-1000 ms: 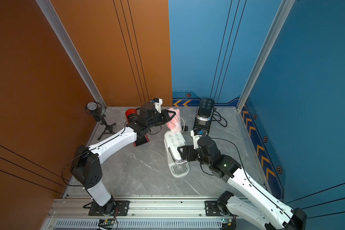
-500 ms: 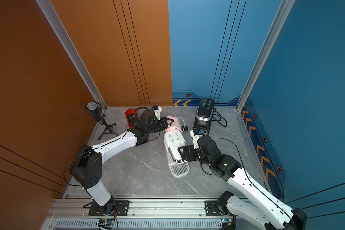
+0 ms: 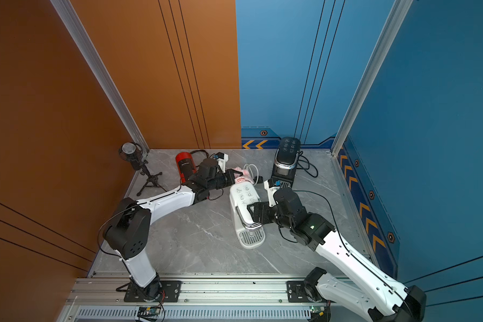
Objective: Wipe the surface of a coffee machine
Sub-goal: Wipe the dirt from the surface of the coffee machine.
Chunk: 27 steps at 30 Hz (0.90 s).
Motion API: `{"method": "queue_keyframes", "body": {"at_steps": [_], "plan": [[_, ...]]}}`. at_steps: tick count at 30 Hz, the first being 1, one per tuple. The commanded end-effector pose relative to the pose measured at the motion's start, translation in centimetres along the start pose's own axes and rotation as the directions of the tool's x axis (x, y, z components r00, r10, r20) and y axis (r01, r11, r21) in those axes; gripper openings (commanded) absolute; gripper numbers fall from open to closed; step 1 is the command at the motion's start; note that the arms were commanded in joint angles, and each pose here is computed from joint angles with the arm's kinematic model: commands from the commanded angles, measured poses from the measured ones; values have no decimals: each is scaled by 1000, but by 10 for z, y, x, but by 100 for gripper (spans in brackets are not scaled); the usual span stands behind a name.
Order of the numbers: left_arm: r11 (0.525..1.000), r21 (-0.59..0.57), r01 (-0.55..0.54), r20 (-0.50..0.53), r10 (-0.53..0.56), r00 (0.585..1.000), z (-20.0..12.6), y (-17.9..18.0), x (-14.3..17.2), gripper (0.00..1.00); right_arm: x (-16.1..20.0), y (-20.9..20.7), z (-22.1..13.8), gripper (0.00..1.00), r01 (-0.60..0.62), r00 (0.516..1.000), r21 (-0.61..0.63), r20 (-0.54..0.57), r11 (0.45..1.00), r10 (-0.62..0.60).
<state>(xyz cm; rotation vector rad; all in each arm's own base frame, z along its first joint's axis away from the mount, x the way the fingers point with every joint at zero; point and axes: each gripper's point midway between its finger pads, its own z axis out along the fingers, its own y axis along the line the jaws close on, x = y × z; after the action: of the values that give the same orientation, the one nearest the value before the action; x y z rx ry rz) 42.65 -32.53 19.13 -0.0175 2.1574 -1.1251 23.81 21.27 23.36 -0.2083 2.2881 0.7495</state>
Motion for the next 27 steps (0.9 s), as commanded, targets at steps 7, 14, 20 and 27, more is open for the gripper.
{"method": "queue_keyframes", "body": {"at_steps": [7, 14, 20, 27], "plan": [[995, -103, 11, -185, -30, 982, 13, 73, 73, 0, 62, -49, 12, 81, 52, 968, 199, -250, 979, -1], [999, -53, 9, -159, -17, 987, 0, 63, 51, 0, 59, -48, 6, 81, 63, 971, 196, -238, 979, -15], [995, 100, 12, -129, 1, 992, -5, 4, 16, 0, 53, -50, 3, 82, 77, 973, 213, -231, 974, -26], [992, 126, 4, -111, 10, 994, -6, -11, 7, 0, 48, -49, 0, 82, 78, 976, 210, -217, 975, -32]]}}
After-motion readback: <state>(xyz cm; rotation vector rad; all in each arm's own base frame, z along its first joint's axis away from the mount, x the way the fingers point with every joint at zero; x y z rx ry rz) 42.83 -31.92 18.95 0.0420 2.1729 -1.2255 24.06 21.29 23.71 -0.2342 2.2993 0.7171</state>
